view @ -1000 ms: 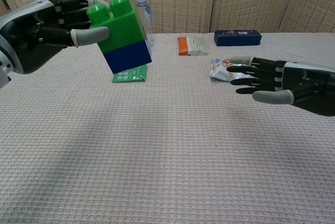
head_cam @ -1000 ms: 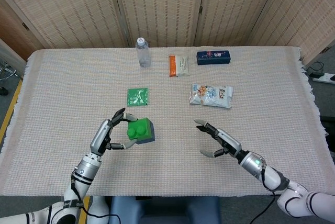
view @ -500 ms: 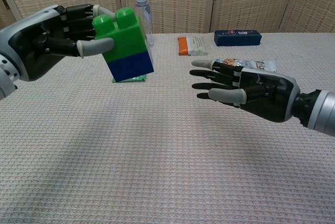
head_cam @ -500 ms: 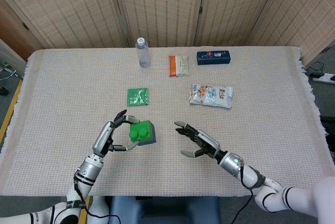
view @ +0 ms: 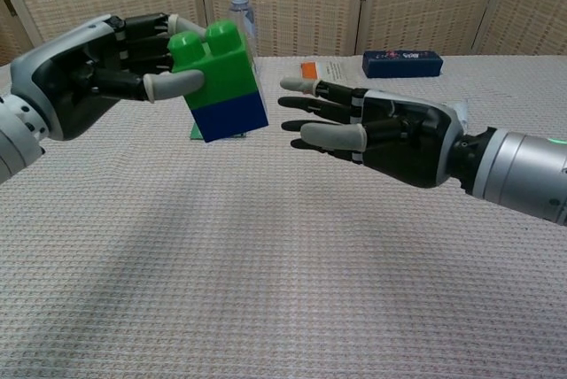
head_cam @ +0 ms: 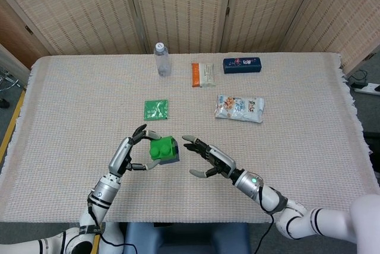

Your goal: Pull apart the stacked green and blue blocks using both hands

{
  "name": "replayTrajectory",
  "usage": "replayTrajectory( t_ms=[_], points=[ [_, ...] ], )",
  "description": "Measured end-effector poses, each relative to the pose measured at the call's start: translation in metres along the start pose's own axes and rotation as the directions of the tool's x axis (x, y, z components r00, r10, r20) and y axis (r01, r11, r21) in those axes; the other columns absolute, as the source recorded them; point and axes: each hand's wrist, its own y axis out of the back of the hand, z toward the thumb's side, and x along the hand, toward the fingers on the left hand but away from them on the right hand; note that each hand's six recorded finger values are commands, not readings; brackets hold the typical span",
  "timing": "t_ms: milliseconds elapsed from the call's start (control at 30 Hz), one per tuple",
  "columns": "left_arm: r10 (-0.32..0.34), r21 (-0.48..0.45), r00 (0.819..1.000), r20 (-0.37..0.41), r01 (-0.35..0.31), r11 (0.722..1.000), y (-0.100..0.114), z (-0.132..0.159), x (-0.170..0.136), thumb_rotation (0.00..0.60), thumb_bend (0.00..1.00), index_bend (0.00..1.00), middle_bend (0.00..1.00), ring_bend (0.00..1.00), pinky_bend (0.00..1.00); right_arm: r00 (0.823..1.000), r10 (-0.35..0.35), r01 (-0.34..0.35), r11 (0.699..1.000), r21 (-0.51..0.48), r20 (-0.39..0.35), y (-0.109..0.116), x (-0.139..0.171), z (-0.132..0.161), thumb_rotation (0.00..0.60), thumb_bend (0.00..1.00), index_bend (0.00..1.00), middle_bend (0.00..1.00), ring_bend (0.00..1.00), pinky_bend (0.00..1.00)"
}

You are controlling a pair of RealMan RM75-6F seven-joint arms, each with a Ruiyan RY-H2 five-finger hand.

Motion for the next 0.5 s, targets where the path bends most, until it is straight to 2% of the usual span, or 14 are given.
replayTrajectory(
  t_ms=[500],
  points=[
    [-0.034, -0.013, 0.999, 0.004, 0.034, 0.999, -0.010, 0.003, -0.007, 0.600, 0.40, 0.79, 0.89, 0.39, 0.01, 1.000, 0.001, -0.002, 0.999, 0.038, 0.020, -0.011, -0.012, 0.000, 0.600, 0.36, 0.07, 0.00, 0.06, 0.04]
  ],
)
